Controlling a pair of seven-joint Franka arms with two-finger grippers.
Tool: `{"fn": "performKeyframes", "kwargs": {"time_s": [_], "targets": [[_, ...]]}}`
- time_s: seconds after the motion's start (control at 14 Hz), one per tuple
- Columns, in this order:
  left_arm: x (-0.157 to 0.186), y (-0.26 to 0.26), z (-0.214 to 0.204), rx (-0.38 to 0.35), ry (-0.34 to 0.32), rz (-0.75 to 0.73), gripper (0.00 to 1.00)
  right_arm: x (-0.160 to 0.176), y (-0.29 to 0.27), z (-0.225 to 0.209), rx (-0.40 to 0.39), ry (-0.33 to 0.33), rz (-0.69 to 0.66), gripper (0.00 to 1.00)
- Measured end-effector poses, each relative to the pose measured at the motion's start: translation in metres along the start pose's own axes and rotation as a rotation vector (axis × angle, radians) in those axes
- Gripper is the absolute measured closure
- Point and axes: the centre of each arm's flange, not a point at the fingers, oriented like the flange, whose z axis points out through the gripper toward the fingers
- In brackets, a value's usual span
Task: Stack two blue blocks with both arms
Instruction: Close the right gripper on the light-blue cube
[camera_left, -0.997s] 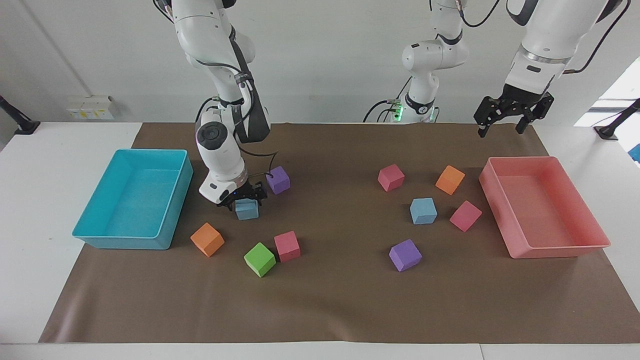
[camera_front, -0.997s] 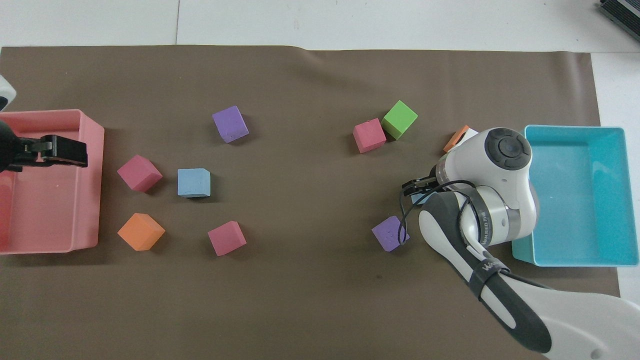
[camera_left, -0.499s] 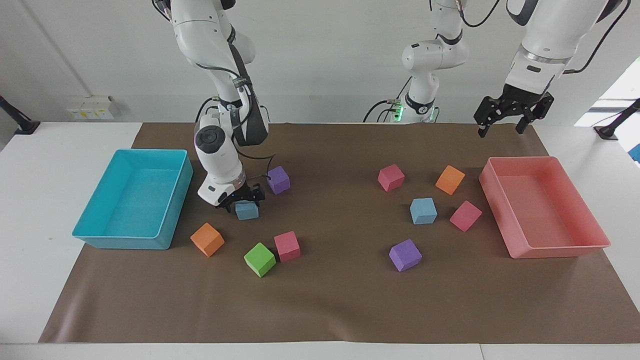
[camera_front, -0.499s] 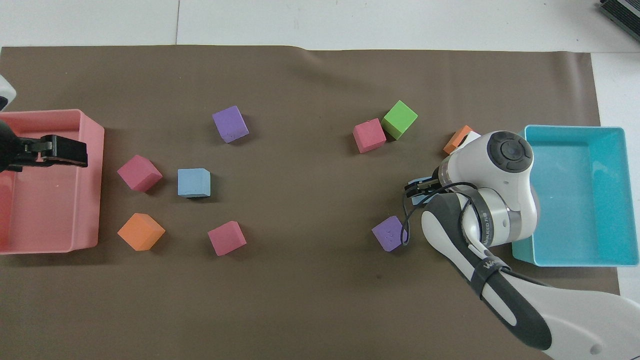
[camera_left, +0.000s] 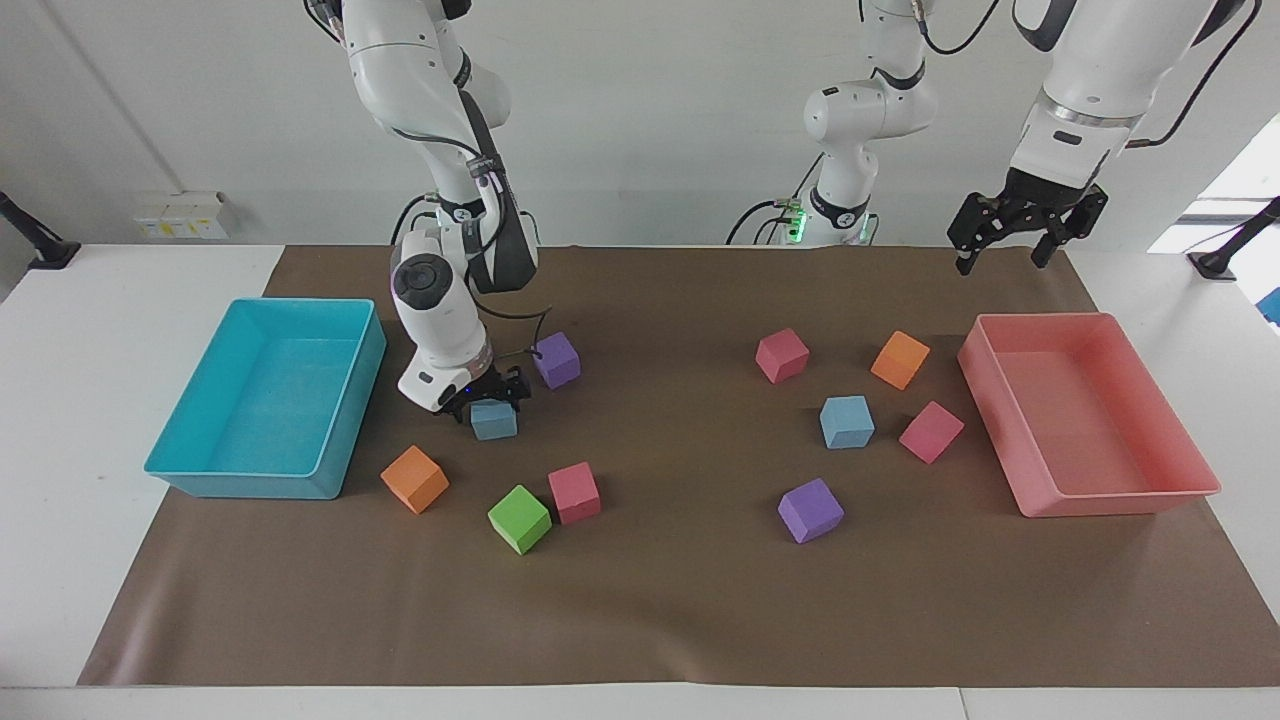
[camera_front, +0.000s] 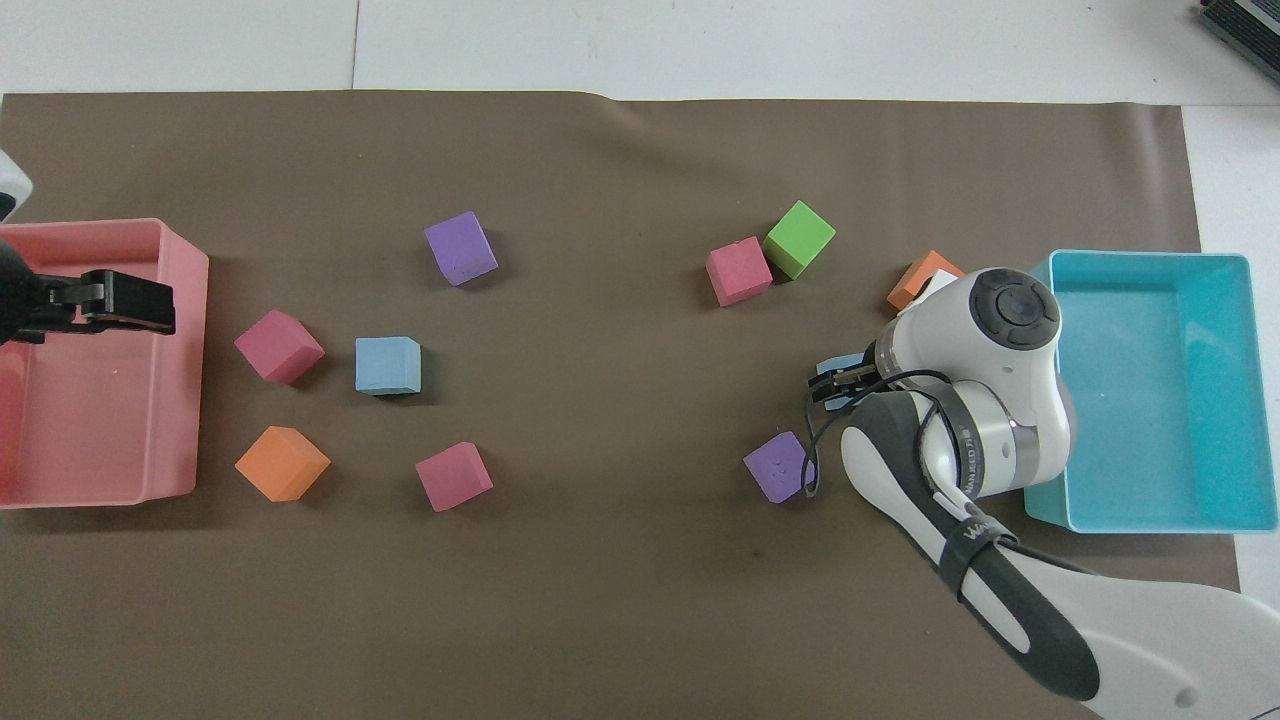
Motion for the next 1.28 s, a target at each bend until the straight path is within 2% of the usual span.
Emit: {"fn": "performKeyframes", "kwargs": {"time_s": [0.21,0.28,0.78,1.07,1.28], "targets": [[0.000,0.000,0.000,0.000,0.000,0.000,0.00,0.000,-0.001,0.000,0.000,0.000,-0.003,0.32],[0.000,0.000,0.000,0.000,0.000,0.000,0.00,0.000,-0.001,-0.001,0.000,0.001,-0.003,0.37],[0.000,0.000,0.000,0.000,0.000,0.000,0.00,0.003,-0.003,-0.005,0.001,0.012,-0.005,0.37],[0.000,0.000,0.000,0.000,0.000,0.000,0.00,0.008,-0.003,-0.047,-0.002,0.086,-0.005,0.37],[0.000,0.000,0.000,0.000,0.000,0.000,0.00,-0.001,-0.002,-0.086,-0.006,0.100,-0.003,0.37]]}}
